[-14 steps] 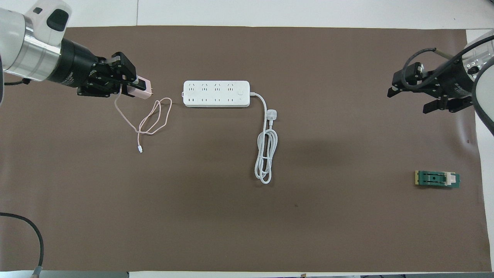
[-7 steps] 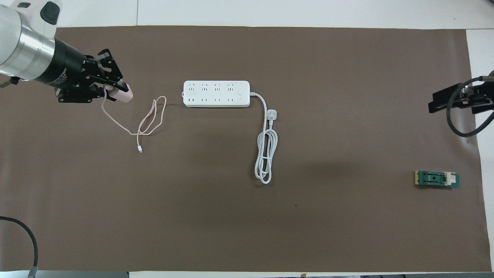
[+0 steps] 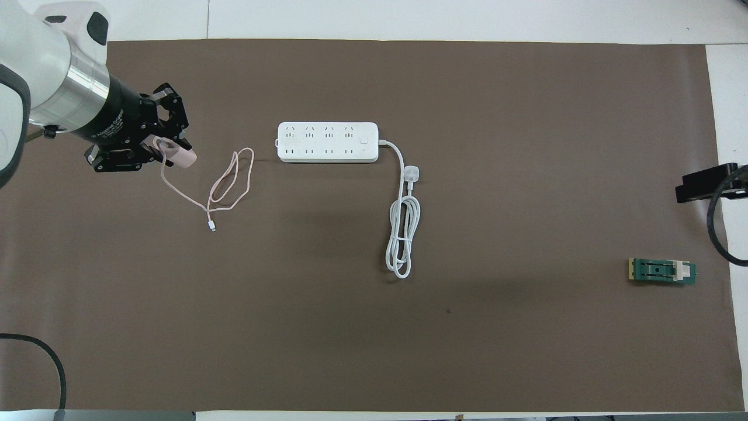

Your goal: Plug charger into power strip

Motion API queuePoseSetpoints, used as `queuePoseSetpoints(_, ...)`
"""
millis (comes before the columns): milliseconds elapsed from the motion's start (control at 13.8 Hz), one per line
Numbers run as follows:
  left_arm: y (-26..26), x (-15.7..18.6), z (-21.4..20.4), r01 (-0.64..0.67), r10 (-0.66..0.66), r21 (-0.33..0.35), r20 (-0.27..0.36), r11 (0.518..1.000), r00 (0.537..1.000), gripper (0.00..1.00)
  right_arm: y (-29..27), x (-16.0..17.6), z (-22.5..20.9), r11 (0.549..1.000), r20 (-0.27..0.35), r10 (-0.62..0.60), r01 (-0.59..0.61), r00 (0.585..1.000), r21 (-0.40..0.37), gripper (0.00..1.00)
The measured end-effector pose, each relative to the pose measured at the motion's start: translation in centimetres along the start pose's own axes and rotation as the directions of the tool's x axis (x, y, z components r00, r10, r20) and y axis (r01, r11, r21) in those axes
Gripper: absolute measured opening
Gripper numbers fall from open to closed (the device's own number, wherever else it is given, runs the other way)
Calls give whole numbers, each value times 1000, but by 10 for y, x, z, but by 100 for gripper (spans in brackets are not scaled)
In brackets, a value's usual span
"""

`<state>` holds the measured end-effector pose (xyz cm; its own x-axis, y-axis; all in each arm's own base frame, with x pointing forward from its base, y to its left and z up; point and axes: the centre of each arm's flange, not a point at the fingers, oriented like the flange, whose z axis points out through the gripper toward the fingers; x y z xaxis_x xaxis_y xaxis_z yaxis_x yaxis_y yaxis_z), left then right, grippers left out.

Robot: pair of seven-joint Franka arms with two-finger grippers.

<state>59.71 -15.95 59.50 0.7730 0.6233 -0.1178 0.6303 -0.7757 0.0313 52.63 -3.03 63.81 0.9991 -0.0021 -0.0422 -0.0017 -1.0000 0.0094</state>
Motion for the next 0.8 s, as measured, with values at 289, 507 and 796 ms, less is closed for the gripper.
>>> queuePoseSetpoints(289, 16, 3, 24, 166, -165, 28, -28, 986, 986, 31, 5, 0, 4, 1000, 8, 0, 0, 1000, 0, 100)
queuePoseSetpoints(507, 34, 15, 44, 337, -337, -24, -50, 941, 940, 31, 6, 0, 4, 1000, 9, 1, -1, 1000, 0, 100)
queuePoseSetpoints(796, 77, 17, 96, 596, -598, -58, -46, 801, 800, 31, 5, 0, 4, 1000, 9, 0, 0, 1000, 0, 100)
